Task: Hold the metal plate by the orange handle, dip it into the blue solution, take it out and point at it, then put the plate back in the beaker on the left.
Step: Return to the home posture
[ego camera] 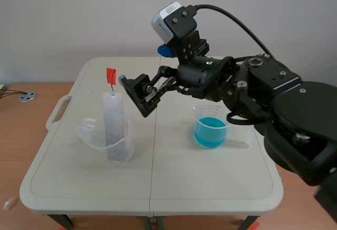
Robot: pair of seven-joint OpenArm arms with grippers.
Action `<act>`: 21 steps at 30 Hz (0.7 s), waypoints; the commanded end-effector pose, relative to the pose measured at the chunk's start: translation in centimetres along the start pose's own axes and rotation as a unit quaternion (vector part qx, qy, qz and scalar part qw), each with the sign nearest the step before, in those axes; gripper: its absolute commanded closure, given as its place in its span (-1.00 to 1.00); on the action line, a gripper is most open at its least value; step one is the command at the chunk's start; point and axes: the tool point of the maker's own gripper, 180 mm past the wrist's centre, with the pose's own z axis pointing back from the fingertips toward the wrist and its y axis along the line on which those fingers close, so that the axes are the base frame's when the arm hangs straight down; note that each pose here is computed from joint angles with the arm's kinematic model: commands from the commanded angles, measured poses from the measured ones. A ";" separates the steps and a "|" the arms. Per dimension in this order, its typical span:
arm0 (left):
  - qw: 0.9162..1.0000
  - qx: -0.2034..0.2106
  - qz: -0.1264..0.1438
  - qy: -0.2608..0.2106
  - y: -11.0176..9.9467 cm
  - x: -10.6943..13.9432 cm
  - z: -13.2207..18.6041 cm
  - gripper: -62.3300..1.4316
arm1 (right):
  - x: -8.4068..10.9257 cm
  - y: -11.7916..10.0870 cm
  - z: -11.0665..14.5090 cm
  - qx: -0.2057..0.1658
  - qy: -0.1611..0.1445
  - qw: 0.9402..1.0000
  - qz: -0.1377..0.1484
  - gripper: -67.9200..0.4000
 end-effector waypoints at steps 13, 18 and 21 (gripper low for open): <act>0.963 0.153 -0.083 -0.206 10.8 15.4 4.7 -1.00 | -0.1 0.1 8.4 -0.015 -0.003 1.000 -0.015 -0.95; 0.946 0.130 -0.098 -0.280 11.2 21.0 5.7 -1.00 | 0.4 -1.0 11.3 -0.041 -0.001 0.999 -0.003 -0.95; 0.935 0.121 -0.101 -0.318 11.6 23.8 6.0 -1.00 | 0.6 -1.7 12.9 -0.062 0.002 0.998 -0.001 -0.95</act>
